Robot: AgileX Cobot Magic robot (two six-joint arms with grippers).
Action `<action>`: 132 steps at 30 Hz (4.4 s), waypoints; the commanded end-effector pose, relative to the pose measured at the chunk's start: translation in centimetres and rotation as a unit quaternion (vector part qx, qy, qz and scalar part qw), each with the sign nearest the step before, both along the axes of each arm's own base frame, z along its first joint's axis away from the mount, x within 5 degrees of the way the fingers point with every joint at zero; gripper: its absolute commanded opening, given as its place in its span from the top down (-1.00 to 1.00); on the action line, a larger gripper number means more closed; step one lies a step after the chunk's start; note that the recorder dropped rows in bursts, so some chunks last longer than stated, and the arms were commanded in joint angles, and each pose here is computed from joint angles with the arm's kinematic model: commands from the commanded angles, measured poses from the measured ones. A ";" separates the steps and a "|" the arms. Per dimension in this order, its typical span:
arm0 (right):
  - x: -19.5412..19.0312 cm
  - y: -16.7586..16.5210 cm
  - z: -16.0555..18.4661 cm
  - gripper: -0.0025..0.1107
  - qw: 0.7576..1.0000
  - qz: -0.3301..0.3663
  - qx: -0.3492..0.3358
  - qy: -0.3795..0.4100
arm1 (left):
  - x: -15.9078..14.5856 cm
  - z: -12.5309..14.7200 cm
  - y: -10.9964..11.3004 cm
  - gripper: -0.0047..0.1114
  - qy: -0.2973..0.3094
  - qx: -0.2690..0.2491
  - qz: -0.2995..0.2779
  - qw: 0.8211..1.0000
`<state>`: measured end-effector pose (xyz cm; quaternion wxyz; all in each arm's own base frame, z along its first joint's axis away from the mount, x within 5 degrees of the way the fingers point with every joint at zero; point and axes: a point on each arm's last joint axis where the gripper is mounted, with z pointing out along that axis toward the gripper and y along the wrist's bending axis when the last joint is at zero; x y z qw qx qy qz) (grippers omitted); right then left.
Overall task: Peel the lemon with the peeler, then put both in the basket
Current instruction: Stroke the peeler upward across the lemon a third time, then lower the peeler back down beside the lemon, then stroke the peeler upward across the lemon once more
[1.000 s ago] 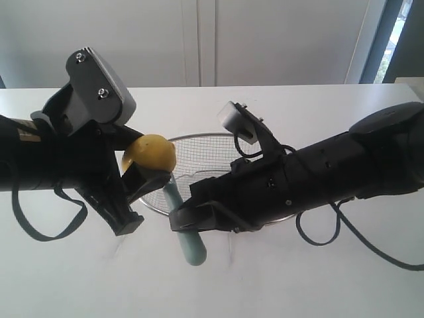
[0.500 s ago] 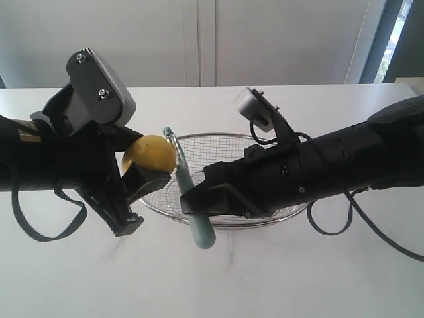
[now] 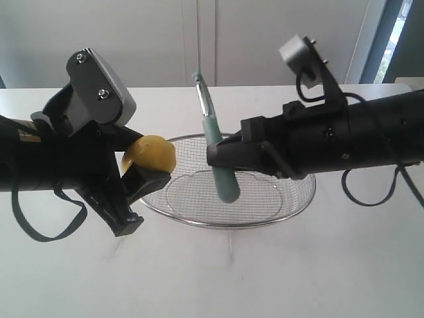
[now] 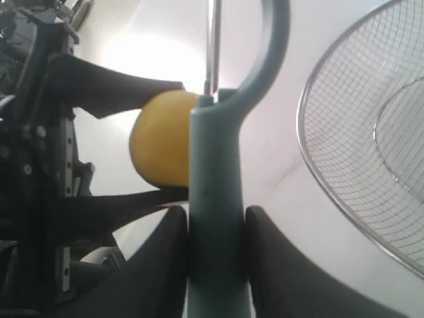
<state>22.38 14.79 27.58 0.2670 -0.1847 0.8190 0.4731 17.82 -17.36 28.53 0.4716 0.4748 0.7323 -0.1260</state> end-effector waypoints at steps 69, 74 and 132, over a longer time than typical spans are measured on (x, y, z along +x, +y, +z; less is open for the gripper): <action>-0.8 5.7 -4.7 0.96 0.986 0.115 -0.097 0.066 | -0.2 0.1 0.0 0.92 0.001 -0.005 -0.001 1.000; -0.8 5.7 -4.7 0.96 0.986 0.115 -0.097 0.066 | -0.2 0.1 0.0 0.92 0.001 -0.005 -0.001 1.000; 0.1 1.6 0.1 0.96 0.997 0.053 -0.060 0.004 | -0.2 0.1 0.0 0.92 0.001 -0.005 -0.001 1.000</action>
